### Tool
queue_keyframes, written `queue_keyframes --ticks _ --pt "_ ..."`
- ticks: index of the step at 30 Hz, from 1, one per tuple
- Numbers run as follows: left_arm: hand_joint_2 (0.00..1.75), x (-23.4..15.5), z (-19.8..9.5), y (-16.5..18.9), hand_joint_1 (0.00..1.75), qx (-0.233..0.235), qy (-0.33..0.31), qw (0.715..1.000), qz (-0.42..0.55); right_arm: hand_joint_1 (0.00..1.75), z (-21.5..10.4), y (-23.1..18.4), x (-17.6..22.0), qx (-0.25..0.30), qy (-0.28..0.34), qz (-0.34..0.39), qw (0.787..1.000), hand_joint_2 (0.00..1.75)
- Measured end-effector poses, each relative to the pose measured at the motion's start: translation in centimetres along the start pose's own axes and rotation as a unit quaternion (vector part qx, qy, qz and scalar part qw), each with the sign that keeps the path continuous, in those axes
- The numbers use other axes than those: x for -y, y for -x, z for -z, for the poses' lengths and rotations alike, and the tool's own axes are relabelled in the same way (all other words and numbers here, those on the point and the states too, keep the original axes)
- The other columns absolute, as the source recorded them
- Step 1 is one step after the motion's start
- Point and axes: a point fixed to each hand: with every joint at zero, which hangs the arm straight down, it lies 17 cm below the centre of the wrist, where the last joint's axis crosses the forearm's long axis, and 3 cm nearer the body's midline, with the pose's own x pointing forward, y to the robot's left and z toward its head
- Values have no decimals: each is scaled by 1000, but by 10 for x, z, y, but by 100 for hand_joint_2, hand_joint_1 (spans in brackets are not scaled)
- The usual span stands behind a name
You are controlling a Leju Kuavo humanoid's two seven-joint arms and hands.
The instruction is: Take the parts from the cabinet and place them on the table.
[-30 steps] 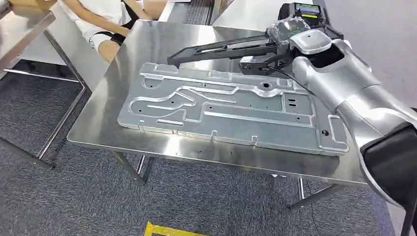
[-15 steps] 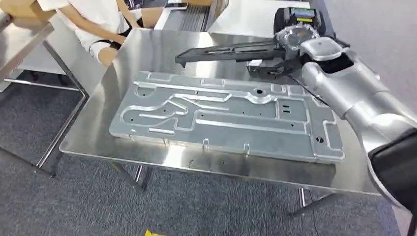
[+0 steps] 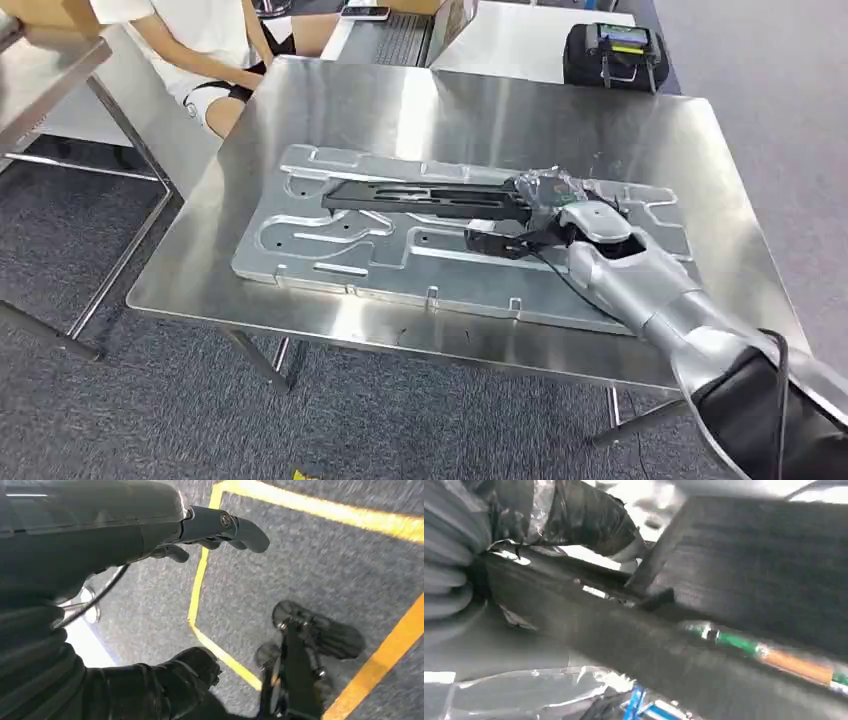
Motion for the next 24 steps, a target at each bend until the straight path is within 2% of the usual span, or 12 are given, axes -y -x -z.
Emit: queue_keyframes --ticks 4,7,8,14,15,19,24 --pt "175 -1 0 0 0 0 0 1000 0 175 -6 -3 -30 0 -17 18 1000 175" --pt "175 0 0 0 0 0 0 1000 1 175 -7 -3 -31 1 -16 20 1000 175" --pt "175 0 0 -1 0 1 1 1000 1 0 -6 -4 -30 2 -15 21 1000 0" --pt "175 -3 0 -2 0 6 -5 1000 8 0 -6 -6 -30 3 -14 25 1000 0" --pt "0 -4 0 -3 0 9 -7 1000 6 0 -6 -5 -31 2 -15 23 1000 0" --pt "0 -8 1 -5 0 15 -12 1000 -6 0 -8 -4 -39 1 -25 19 1000 0" --pt "0 -8 1 -6 0 17 -13 1000 -10 0 -8 9 -29 -9 -27 4 1000 0"
